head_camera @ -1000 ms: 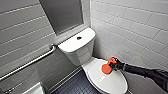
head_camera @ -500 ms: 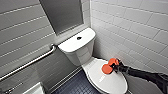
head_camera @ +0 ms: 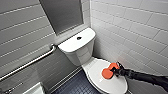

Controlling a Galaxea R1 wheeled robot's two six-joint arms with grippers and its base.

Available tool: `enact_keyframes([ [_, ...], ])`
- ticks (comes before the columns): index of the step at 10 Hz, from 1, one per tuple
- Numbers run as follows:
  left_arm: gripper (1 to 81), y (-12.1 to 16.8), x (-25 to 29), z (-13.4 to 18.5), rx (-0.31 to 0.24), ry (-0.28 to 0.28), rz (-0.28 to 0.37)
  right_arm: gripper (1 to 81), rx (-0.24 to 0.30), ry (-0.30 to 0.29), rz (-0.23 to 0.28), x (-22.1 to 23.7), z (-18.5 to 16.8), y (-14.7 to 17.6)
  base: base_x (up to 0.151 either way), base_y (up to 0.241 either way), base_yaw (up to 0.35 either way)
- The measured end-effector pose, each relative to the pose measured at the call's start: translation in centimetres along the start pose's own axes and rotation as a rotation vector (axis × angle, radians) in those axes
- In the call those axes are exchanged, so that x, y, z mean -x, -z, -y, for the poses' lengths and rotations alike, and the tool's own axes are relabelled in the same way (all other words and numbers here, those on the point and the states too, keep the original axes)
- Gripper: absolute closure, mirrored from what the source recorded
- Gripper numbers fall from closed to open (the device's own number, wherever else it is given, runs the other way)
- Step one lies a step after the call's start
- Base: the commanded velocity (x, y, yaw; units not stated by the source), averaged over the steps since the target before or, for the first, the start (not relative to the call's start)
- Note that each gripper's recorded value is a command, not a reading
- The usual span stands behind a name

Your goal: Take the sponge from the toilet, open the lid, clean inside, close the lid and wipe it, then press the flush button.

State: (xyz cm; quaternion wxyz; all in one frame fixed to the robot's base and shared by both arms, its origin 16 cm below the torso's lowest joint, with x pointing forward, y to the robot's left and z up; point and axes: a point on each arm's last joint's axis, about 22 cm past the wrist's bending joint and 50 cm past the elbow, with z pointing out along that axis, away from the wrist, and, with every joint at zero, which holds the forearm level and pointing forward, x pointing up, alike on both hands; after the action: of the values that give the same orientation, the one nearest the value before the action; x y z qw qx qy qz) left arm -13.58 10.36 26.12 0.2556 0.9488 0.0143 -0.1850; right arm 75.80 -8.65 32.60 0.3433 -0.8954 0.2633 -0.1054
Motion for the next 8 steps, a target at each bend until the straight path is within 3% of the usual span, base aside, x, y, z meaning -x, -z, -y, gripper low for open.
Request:
enact_keyframes([
  [2, 1.0, 0.1, 0.1, 0.3, -0.004, -0.001, 0.001, 81.1, 0.031, -0.006, 0.045, 2.3, -1.1, 1.2, 0.0, 0.0, 0.0],
  [8, 1.0, 0.2, 0.2, 0.4, -0.006, -0.013, 0.002, 81.1, 0.091, -0.063, 0.064, 2.4, -9.0, 6.9, 0.0, 0.0, 0.0],
])
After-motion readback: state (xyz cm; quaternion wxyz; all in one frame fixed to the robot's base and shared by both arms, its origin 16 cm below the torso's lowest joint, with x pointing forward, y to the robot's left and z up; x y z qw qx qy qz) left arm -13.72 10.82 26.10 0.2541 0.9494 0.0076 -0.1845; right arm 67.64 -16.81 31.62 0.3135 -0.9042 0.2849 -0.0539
